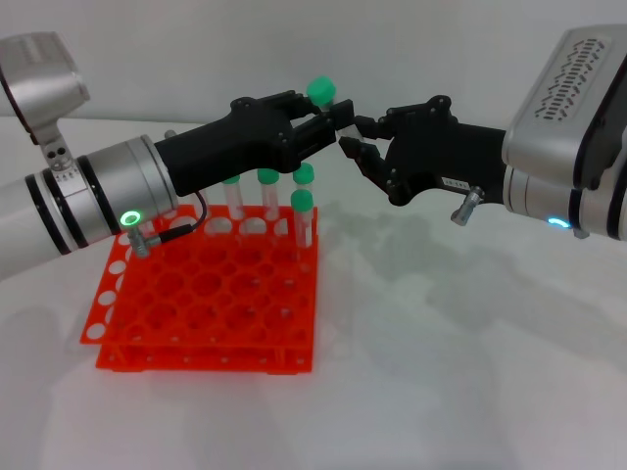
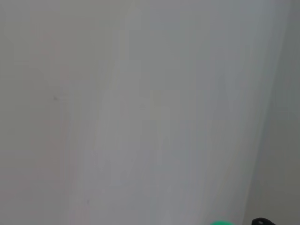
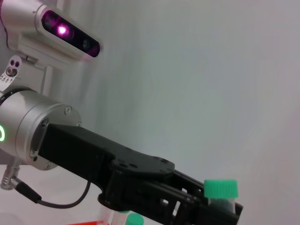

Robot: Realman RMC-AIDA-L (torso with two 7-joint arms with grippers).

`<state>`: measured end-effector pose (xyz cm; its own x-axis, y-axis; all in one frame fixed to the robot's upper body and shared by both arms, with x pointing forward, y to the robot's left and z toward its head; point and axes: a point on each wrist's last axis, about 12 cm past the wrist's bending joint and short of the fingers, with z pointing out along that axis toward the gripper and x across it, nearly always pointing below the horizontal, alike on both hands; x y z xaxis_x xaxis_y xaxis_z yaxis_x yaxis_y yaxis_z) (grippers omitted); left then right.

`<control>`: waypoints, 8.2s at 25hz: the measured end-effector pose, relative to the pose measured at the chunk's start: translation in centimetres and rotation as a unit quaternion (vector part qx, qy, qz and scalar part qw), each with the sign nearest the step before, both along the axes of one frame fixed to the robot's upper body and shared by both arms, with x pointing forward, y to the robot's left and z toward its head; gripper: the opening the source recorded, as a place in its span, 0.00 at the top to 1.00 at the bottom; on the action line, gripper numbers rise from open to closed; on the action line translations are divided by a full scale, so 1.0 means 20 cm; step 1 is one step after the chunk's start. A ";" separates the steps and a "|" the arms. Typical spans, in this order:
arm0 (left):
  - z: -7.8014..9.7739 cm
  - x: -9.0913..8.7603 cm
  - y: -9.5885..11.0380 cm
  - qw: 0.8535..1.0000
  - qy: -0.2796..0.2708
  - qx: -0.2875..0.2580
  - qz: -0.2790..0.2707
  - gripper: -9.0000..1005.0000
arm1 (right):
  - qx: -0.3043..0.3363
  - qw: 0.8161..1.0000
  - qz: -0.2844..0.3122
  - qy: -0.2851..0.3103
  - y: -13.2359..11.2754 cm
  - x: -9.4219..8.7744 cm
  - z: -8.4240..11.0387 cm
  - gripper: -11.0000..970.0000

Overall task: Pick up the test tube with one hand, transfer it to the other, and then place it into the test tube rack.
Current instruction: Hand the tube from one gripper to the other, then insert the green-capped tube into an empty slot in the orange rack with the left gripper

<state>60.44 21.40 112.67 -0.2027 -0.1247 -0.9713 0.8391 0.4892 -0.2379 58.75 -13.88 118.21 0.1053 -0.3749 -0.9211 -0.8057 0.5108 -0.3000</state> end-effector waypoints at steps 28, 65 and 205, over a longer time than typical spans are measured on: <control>0.03 0.00 0.00 1.000 -0.020 -0.001 -0.001 0.79 | 0.007 0.998 -0.058 0.026 -0.15 0.07 -0.06 0.38; -0.21 -0.40 0.39 0.983 0.004 -0.047 0.177 0.79 | 0.036 0.990 -0.119 0.067 -0.33 0.03 -0.15 0.11; -0.37 -0.10 0.17 0.974 0.116 0.049 0.186 0.56 | 0.047 0.985 -0.143 0.087 -0.32 0.07 -0.19 0.11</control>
<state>58.46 24.74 105.18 -0.3772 -0.1400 -0.9155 0.5278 0.7798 -0.3367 60.16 -20.24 114.46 -0.1553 -0.2788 -0.9477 -0.6606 0.7426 -0.1102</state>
